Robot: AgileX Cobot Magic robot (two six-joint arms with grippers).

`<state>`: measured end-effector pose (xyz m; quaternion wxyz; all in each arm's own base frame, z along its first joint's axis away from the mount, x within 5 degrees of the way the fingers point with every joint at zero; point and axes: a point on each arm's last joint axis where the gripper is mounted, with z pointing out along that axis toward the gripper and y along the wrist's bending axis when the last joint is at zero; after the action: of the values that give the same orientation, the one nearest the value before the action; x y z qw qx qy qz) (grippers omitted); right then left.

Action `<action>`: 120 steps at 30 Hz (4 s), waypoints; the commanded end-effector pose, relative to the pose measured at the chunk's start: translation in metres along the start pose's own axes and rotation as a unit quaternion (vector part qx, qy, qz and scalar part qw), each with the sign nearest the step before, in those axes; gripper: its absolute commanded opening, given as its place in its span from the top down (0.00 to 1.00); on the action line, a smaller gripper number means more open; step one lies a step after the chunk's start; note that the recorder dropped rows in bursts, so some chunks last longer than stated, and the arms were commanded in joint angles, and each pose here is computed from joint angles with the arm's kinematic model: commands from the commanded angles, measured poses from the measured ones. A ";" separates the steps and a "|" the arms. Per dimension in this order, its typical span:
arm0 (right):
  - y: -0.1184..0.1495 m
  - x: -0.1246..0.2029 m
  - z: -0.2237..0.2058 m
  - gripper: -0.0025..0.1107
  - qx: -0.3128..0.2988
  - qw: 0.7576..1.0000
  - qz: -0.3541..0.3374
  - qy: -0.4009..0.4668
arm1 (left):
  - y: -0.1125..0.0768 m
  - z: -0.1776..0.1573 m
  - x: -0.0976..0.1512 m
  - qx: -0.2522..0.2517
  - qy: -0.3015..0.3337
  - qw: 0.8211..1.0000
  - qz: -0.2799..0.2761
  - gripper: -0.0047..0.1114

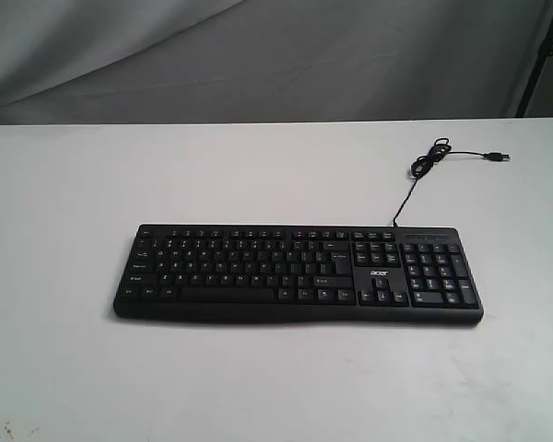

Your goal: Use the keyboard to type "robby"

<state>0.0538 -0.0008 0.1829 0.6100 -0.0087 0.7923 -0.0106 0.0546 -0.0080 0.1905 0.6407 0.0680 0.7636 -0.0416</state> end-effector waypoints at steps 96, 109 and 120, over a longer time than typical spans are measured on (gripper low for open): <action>0.262 -0.148 0.266 0.98 -0.540 0.733 -0.357 0.209 | 0.000 0.000 0.001 0.003 -0.002 1.000 0.001 0.96; 0.307 -0.121 0.252 0.98 -0.560 0.709 -0.381 0.196 | 0.000 0.000 0.001 0.003 -0.002 1.000 0.001 0.96; 0.320 -0.061 0.291 0.98 -0.538 0.711 -0.397 0.219 | 0.000 0.000 0.001 0.003 -0.002 1.000 0.001 0.96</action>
<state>0.3458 0.3162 0.1620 0.2427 -0.6391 0.7065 0.1830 0.0546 -0.0080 0.1905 0.6407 0.0680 0.7636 -0.0416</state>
